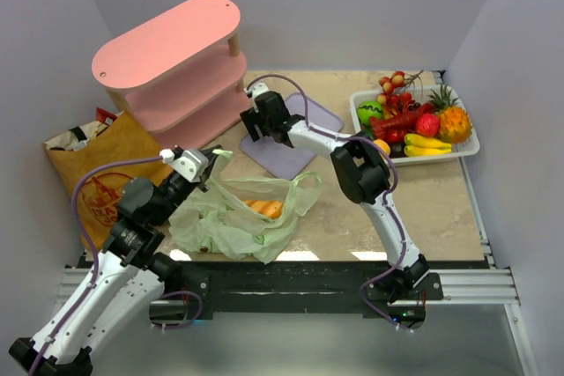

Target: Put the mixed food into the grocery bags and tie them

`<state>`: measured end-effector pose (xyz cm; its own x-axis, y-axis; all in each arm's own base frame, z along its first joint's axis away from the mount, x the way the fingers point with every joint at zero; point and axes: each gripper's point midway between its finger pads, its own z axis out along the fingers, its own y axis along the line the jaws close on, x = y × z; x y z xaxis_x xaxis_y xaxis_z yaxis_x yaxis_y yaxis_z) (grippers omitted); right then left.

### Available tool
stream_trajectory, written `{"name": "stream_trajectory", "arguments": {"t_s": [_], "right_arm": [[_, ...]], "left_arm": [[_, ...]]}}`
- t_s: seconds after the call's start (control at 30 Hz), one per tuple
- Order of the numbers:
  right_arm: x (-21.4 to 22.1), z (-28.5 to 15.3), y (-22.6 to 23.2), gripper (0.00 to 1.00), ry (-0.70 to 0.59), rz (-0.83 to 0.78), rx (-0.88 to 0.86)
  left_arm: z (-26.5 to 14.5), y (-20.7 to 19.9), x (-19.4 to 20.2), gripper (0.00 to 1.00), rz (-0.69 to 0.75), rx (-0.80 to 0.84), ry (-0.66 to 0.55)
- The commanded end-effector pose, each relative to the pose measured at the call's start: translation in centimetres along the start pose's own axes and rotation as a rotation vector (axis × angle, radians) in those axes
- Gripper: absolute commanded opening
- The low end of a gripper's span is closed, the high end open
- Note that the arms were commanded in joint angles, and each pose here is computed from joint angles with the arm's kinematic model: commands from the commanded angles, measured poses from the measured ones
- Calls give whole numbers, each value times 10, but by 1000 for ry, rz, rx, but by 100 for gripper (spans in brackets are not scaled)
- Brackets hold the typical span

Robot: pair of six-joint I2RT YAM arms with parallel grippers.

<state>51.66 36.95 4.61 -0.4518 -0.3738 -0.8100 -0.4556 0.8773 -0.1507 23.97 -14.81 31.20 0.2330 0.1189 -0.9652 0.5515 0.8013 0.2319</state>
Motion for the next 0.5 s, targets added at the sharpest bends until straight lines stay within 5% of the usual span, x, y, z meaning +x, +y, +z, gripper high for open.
{"name": "stream_trajectory", "arguments": {"t_s": [0.0,0.47], "right_arm": [[-60,-20,3,95,-126,70,-66],[-55,15,1,89,-99,62,-68]], "left_arm": [[2,0,-7,0,-4,6,-30],[2,0,-6,0,-5,6,-30]]}}
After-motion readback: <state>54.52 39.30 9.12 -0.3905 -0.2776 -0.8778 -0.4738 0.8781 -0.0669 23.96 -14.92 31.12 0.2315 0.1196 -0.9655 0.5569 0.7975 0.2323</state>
